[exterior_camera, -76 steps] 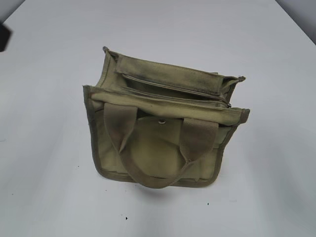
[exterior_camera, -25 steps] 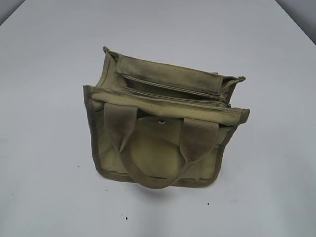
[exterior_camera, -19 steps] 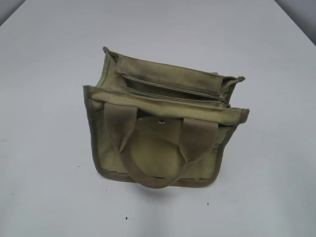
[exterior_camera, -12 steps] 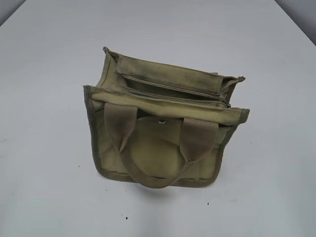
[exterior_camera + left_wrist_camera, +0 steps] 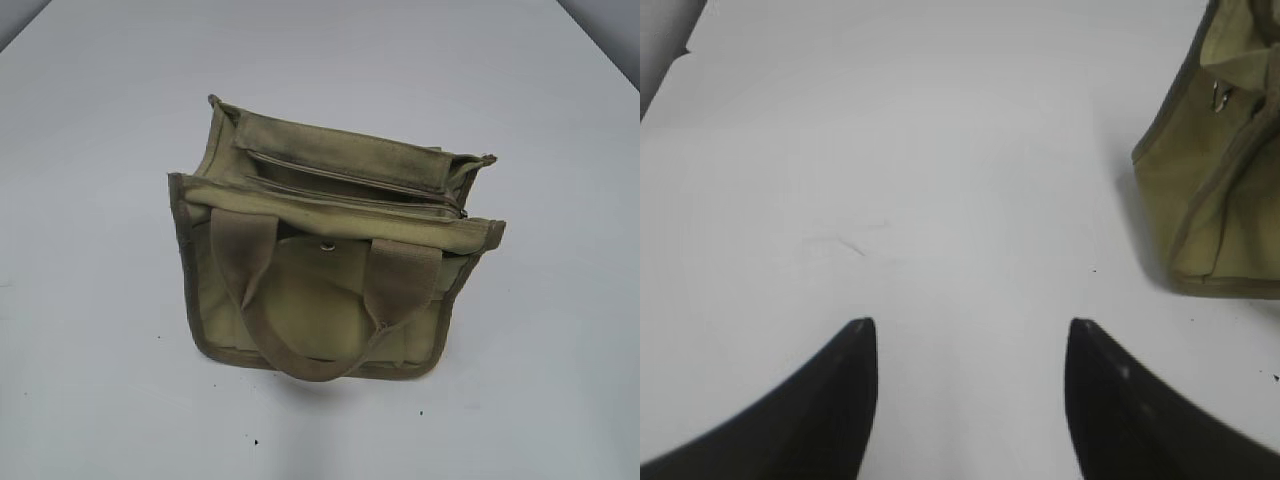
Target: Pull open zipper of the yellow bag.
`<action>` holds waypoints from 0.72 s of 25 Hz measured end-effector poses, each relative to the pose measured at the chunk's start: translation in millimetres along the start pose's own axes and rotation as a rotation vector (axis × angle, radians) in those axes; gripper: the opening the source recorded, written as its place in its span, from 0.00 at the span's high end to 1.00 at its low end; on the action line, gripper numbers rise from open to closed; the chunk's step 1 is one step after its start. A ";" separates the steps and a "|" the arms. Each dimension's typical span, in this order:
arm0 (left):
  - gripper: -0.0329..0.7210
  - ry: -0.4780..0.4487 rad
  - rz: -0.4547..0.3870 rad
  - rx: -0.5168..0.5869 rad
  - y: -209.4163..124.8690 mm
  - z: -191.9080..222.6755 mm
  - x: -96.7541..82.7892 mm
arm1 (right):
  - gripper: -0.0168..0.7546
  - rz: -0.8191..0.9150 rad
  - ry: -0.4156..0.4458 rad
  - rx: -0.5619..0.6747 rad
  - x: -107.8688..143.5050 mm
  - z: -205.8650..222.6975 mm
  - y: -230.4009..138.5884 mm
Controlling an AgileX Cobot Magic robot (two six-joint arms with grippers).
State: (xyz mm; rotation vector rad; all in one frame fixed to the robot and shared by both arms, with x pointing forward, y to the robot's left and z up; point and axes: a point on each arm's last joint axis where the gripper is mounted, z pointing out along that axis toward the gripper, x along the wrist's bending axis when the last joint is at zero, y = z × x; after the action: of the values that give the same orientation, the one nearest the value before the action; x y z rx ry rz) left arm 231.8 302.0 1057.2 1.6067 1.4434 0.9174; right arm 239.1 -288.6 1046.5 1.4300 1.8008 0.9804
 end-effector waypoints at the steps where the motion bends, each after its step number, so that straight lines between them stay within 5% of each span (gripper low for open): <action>1: 0.35 0.005 -0.002 -0.004 -0.1 -0.4 0.0 | 0.22 -0.001 -0.001 -0.011 0.2 -1.4 -0.8; 18: 0.35 0.008 -0.004 -0.004 -0.4 -0.6 -0.1 | 0.22 -0.005 -0.004 -0.047 1.1 -5.8 -3.5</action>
State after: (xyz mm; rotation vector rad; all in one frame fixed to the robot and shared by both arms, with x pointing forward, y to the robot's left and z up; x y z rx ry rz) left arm 231.0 302.0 1057.1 1.5984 1.4491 0.9250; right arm 232.2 -289.0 1046.4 1.3974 1.7659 1.0107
